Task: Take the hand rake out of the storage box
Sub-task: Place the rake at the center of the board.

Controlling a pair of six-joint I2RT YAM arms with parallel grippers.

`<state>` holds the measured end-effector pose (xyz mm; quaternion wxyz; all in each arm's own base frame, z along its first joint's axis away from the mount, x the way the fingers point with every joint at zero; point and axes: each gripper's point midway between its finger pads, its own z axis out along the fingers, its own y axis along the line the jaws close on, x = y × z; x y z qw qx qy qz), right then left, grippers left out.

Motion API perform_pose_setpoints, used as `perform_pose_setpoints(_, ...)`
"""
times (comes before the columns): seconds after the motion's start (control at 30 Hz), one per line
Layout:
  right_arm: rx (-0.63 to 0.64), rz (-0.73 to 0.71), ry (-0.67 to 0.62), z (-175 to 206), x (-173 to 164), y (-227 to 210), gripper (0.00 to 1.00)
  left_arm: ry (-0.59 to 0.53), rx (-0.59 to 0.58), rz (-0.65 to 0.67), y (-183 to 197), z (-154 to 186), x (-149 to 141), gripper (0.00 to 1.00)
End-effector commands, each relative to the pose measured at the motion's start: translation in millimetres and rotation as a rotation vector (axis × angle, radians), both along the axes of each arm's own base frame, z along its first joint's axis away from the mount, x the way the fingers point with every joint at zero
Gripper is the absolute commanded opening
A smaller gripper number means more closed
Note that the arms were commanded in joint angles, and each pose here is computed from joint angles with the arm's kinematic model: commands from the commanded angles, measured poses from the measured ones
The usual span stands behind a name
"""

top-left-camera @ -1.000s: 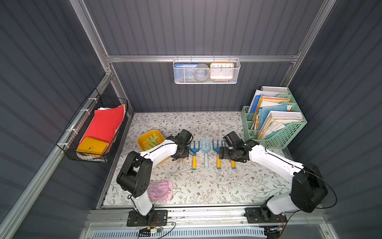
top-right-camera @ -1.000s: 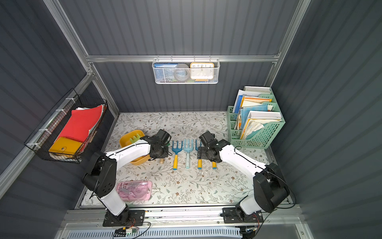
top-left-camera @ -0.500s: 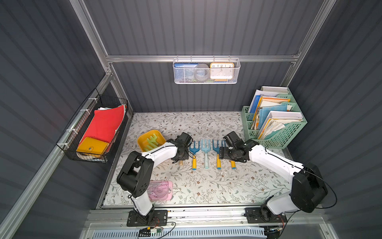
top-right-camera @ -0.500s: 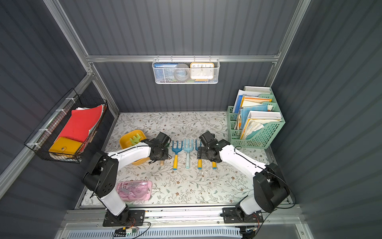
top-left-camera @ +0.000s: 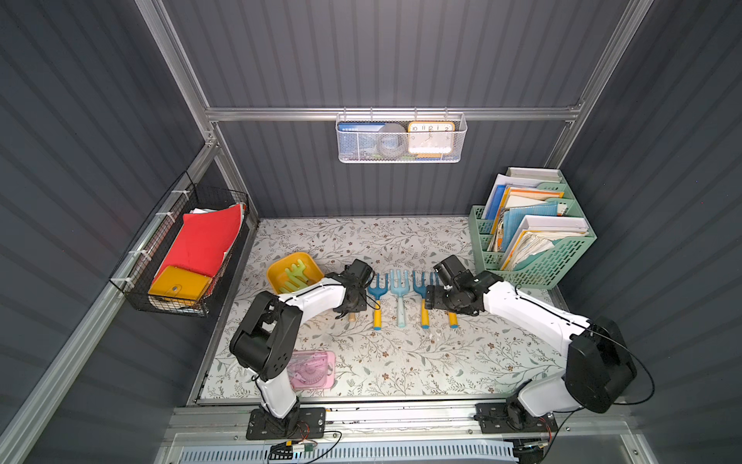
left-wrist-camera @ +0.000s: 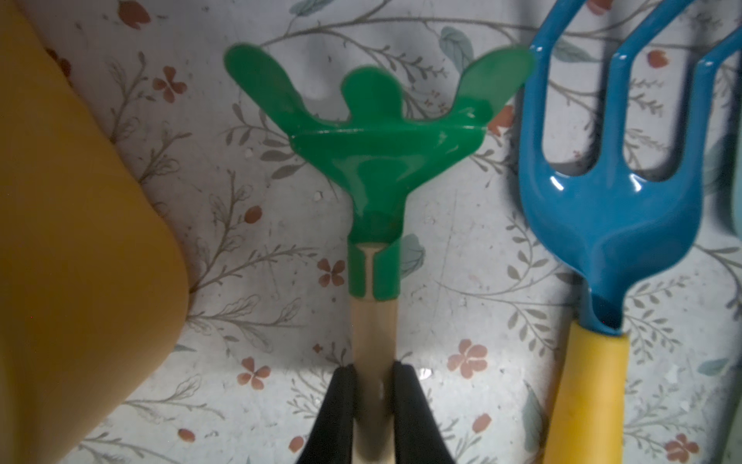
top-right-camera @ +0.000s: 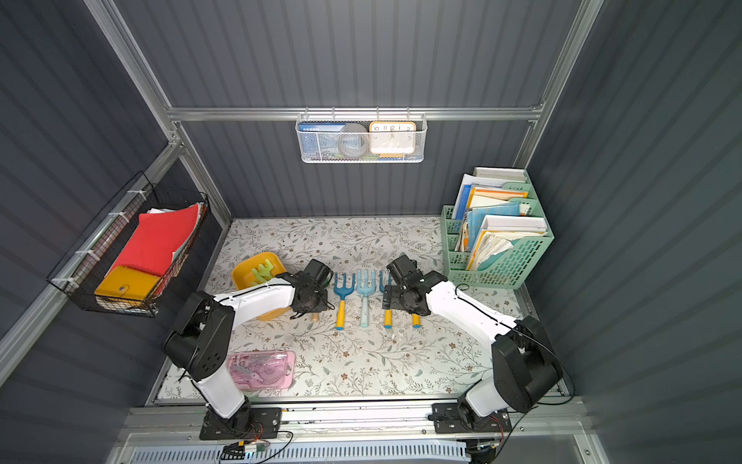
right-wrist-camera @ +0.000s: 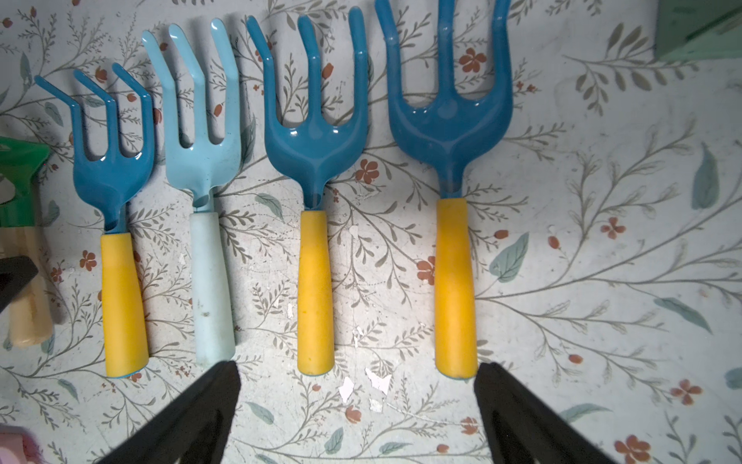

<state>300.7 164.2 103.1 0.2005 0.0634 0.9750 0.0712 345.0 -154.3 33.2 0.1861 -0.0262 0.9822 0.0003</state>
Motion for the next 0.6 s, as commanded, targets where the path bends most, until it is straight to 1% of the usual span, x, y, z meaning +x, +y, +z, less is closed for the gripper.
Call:
perform_pose_setpoints(0.0, 0.002, -0.015, 0.001, 0.3, -3.9, -4.0, 0.96, 0.013, 0.002, 0.002, -0.2, -8.0, -2.6, 0.11)
perform_pose_setpoints(0.43, -0.005, -0.02, -0.002, -0.4, -4.5, -6.6, 0.96, 0.048, 0.0, -0.015, -2.4, -16.6, -6.8, 0.19)
perform_pose_setpoints(0.57, -0.004, -0.019, -0.001, -1.2, -4.4, -6.2, 0.96, 0.054, -0.001, -0.016, -2.4, -14.2, -7.8, 0.25)
